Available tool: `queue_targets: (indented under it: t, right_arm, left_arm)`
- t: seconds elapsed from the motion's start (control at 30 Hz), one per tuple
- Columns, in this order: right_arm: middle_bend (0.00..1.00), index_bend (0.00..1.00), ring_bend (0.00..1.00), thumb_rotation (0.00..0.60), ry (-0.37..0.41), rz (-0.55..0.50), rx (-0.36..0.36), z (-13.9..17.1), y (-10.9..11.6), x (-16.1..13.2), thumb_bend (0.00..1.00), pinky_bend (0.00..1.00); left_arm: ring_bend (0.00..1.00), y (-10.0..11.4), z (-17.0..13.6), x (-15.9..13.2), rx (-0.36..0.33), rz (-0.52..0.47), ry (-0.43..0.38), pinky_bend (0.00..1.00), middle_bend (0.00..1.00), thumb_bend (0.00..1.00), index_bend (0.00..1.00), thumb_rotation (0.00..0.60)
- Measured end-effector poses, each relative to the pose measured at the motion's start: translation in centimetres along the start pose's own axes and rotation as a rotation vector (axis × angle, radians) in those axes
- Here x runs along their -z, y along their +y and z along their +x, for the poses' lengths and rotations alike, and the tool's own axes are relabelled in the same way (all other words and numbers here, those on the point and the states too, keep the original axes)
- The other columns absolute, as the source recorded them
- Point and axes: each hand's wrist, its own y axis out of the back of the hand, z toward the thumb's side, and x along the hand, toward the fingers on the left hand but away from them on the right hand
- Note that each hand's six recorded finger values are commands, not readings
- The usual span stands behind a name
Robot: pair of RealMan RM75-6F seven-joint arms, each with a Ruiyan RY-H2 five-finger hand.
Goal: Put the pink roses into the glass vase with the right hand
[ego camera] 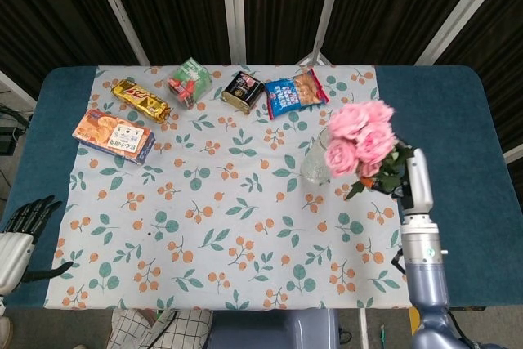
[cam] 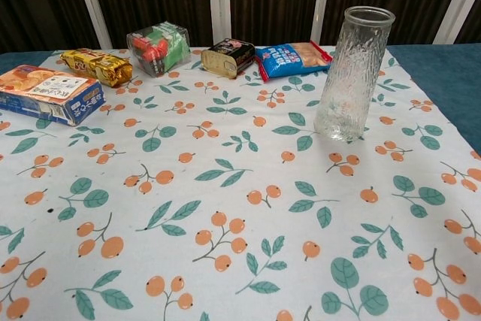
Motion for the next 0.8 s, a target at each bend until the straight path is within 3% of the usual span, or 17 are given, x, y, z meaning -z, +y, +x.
queue_targets:
  t: [0.13,0.23,0.43,0.8]
  right_arm:
    - [0.5,0.52,0.53,0.6,0.059,-0.173,0.092,-1.9,1.5,-2.1,0.32,0.39]
    - [0.5,0.52,0.53,0.6,0.075,-0.268,0.114,-3.2,1.3,-2.8,0.32,0.39]
    - [0.5,0.5,0.51,0.6,0.037,-0.421,0.102,-4.9,-0.5,-2.9,0.32,0.39]
    - [0.5,0.48,0.49,0.6,0.065,-0.597,0.078,-7.9,-4.3,-2.9,0.32,0.39]
  left_arm:
    - [0.0,-0.1,0.1,0.0,0.002,0.004,0.0,0.0,0.0,0.0,0.0,0.6]
    - [0.0,-0.1,0.1,-0.1,0.002,0.007,-0.001,0.0,0.0,0.0,0.0,0.6]
    - [0.0,-0.1,0.2,0.1,0.003,0.002,0.005,0.0,0.0,0.0,0.0,0.6]
    - [0.0,-0.1,0.2,0.1,0.008,0.001,0.005,0.0,0.0,0.0,0.0,0.6]
